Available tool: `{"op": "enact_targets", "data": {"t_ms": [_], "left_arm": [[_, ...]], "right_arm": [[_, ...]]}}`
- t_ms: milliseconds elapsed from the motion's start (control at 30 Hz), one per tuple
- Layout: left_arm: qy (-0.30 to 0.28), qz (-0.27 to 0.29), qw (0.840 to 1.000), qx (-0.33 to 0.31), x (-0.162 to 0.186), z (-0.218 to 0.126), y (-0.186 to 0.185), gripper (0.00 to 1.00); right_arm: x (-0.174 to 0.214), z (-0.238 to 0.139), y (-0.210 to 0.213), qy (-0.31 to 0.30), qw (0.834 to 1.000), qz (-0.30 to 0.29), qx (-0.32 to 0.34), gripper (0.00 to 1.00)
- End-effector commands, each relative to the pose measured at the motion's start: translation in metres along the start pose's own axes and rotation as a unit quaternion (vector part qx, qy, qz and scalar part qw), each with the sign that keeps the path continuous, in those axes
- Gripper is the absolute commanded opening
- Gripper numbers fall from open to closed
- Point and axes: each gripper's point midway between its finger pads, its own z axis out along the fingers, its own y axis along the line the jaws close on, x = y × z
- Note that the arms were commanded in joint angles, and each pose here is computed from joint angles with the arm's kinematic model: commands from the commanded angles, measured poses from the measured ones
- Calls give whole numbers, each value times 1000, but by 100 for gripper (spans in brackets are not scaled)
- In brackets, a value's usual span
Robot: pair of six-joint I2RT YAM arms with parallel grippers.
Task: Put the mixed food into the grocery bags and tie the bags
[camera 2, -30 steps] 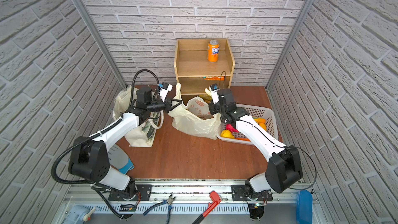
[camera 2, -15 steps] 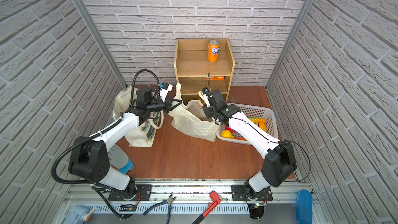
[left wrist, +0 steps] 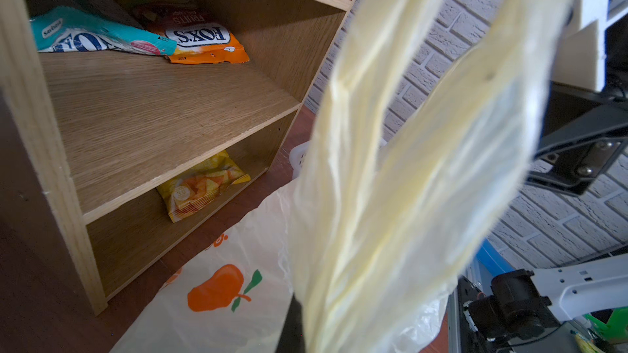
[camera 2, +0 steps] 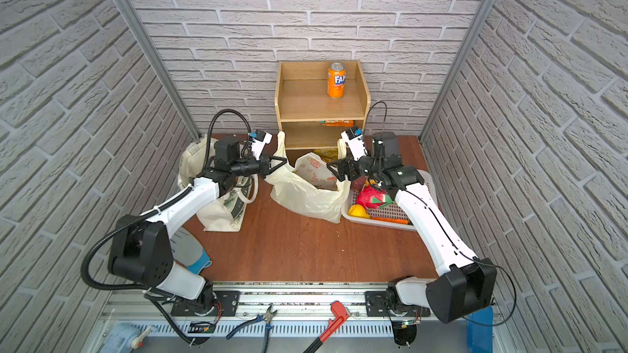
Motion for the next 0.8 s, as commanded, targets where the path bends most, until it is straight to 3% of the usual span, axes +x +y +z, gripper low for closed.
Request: {"op": "enact_targets", "data": {"t_ms": [0, 267, 767], "left_arm": [[-10, 23, 1000, 14, -7, -4, -3, 0], [-7, 22, 999, 22, -5, -6, -4, 0], [1, 15, 998, 53, -5, -3, -10, 0]], "right_arm": [[-15, -19, 17, -52, 997, -12, -50, 91], [1, -32, -15, -92, 993, 45, -51, 91], [25, 3, -43, -72, 986, 103, -111, 87]]}}
